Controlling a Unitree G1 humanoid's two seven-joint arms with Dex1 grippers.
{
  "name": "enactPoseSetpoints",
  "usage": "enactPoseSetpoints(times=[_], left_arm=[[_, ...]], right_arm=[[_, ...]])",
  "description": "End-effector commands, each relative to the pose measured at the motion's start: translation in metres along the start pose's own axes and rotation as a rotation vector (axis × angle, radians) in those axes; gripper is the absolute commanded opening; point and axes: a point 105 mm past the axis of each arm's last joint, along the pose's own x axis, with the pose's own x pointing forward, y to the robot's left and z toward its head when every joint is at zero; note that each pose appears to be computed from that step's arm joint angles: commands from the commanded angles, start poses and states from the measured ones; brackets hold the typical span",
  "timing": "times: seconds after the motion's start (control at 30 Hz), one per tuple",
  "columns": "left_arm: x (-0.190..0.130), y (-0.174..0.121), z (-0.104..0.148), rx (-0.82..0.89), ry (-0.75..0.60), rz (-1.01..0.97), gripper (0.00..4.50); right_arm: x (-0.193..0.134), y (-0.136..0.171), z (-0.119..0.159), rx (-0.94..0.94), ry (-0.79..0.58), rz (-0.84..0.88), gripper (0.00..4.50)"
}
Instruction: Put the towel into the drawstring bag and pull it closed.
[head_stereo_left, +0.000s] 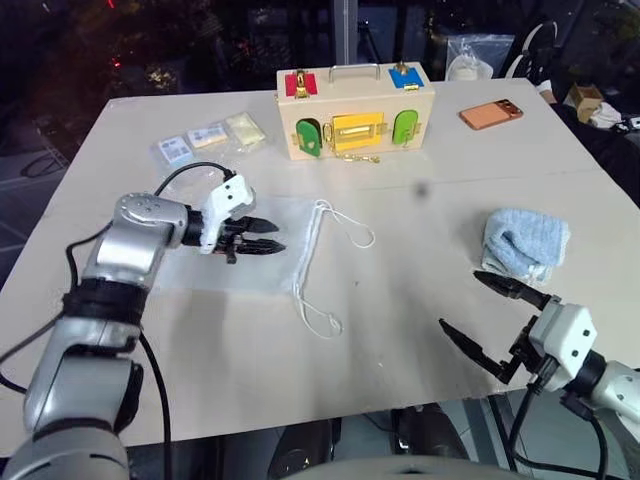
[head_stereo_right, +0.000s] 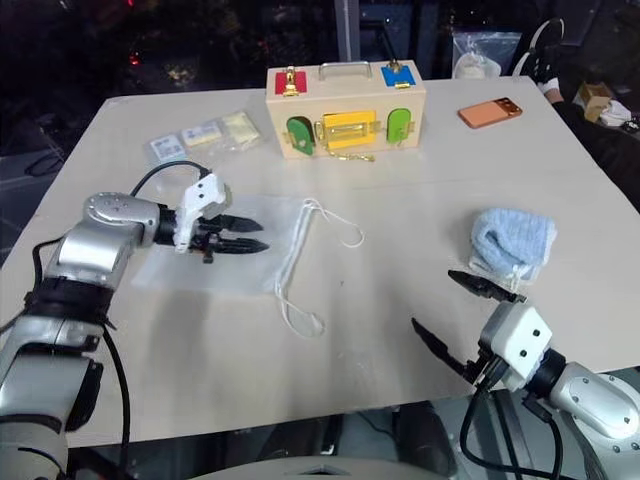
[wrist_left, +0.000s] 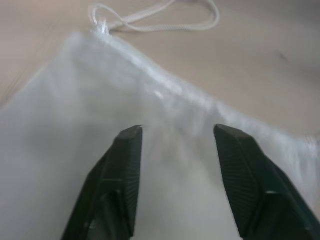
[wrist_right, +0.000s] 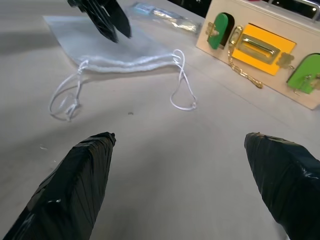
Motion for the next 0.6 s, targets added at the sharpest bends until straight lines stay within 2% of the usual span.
enactPoseSetpoints(times=[0.03, 0.13, 0.27, 0.47, 0.6], left_arm=[[0.005, -0.009, 0.016, 0.015, -0.017, 0.306, 2.10], [0.009, -0.008, 0.008, -0.031, 0.002, 0.451, 2.10], [0.016, -0.004, 0.001, -0.117, 0.000, 0.541, 2.10], [0.025, -0.007, 0.001, -0.115, 0.006, 0.503, 2.10], [0.034, -0.012, 0.009, -0.321, -0.064, 0.435, 2.10]], right_arm=[[0.003, 0.001, 0.003, -0.017, -0.023, 0.004, 4.50], [0.005, 0.002, 0.002, -0.014, -0.029, 0.014, 4.50], [0.005, 0.002, -0.001, -0.017, -0.028, 0.025, 4.50], [0.004, 0.000, -0.003, -0.021, -0.025, 0.009, 4.50], [0.005, 0.001, -0.005, -0.020, -0.026, 0.007, 4.50]])
